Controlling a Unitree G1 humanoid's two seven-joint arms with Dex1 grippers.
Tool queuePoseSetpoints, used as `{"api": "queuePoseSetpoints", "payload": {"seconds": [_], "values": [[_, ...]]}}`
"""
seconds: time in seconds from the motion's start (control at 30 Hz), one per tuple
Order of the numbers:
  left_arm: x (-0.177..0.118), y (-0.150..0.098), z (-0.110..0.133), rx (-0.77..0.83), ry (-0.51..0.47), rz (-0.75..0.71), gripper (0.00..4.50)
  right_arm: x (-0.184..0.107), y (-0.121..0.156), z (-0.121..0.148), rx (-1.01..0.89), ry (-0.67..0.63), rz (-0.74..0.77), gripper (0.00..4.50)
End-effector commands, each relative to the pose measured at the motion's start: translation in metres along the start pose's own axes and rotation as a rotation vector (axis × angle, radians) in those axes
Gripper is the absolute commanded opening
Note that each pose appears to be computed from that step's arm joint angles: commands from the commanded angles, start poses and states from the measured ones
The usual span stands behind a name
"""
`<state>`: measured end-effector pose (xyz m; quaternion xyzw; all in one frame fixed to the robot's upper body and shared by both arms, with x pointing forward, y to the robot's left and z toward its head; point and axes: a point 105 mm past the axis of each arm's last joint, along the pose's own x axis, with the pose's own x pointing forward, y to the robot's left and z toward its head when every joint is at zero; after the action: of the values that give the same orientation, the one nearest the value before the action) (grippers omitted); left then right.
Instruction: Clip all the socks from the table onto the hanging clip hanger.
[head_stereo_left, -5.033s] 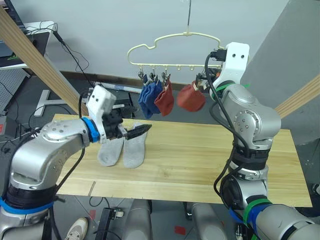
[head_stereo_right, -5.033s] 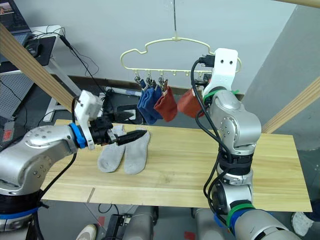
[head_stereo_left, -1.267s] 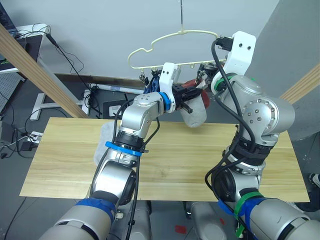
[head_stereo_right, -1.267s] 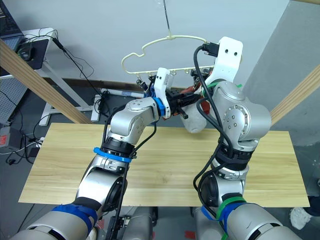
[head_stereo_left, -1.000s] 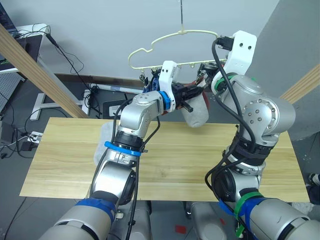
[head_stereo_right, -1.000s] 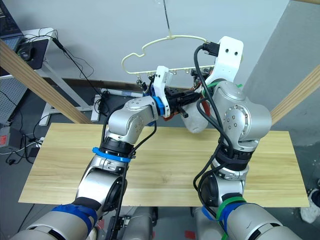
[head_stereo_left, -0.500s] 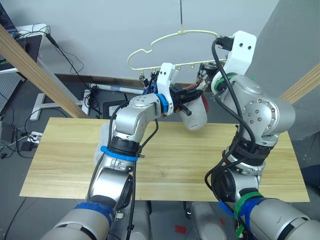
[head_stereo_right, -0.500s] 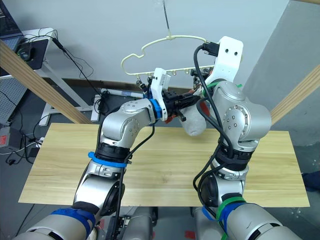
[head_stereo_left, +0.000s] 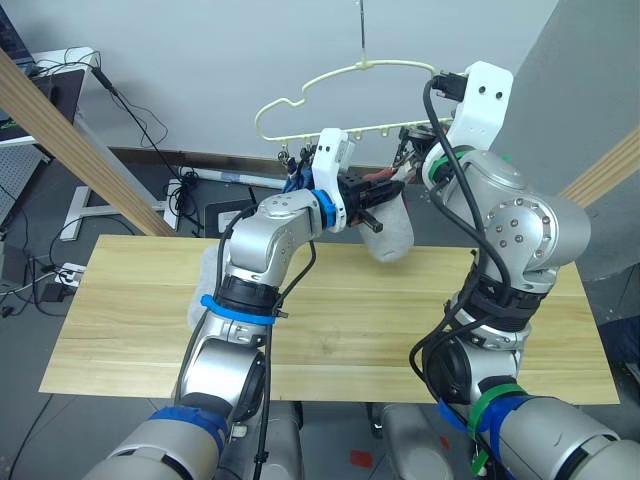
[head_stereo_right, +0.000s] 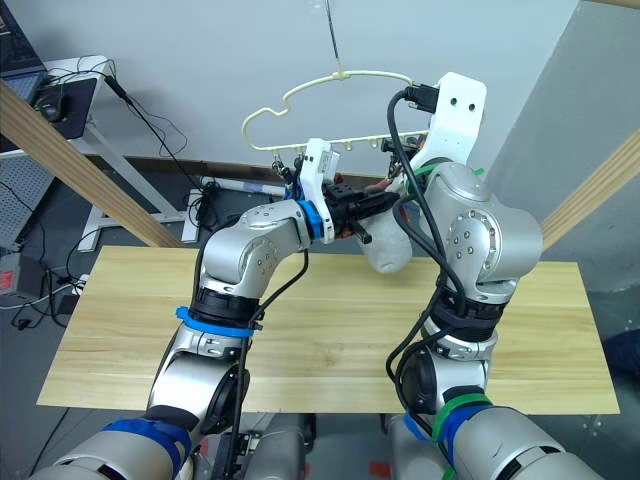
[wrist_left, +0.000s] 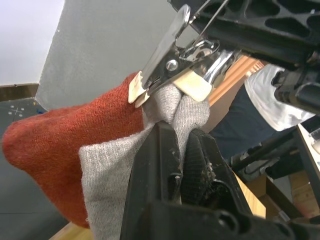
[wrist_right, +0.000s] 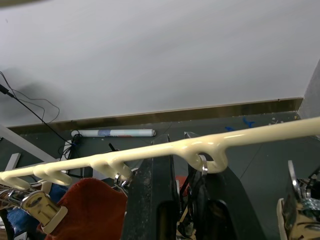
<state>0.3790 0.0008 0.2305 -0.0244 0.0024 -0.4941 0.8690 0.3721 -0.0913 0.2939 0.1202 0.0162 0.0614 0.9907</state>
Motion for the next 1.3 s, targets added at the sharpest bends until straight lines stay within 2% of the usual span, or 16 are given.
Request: {"api": "queuePoseSetpoints", "payload": {"seconds": [0.03,0.3,0.53,0.57,0.6,0.63,0.77,1.03,1.3], "values": [[0.001,-0.008,0.023,0.019,-0.082,-0.028,0.42,-0.01,0.011,0.02,-0.001,-0.09,0.048,0.02],[0.004,-0.014,0.026,0.008,-0.093,-0.05,0.42,-0.01,0.012,0.02,0.005,-0.091,0.054,0.02],[0.005,-0.016,0.024,0.008,-0.081,-0.064,0.4,-0.01,0.012,0.019,0.007,-0.083,0.057,2.58],[0.005,-0.017,0.023,0.006,-0.075,-0.067,0.4,-0.011,0.012,0.019,0.006,-0.082,0.057,2.9],[0.004,-0.018,0.021,-0.001,-0.06,-0.076,0.4,-0.011,0.011,0.019,0.003,-0.083,0.057,2.9],[0.003,-0.019,0.02,-0.003,-0.05,-0.083,0.82,-0.012,0.01,0.019,0.0,-0.083,0.057,2.94],[-0.004,-0.023,0.017,0.012,-0.022,-0.109,1.94,-0.016,0.005,0.016,-0.02,-0.076,0.056,2.94],[-0.018,-0.024,0.012,0.031,0.029,-0.11,4.49,-0.025,-0.003,0.006,-0.059,-0.041,0.073,2.94],[-0.038,-0.032,0.011,0.048,0.057,-0.155,4.49,-0.037,-0.005,-0.005,-0.085,-0.003,0.113,2.94]]}}
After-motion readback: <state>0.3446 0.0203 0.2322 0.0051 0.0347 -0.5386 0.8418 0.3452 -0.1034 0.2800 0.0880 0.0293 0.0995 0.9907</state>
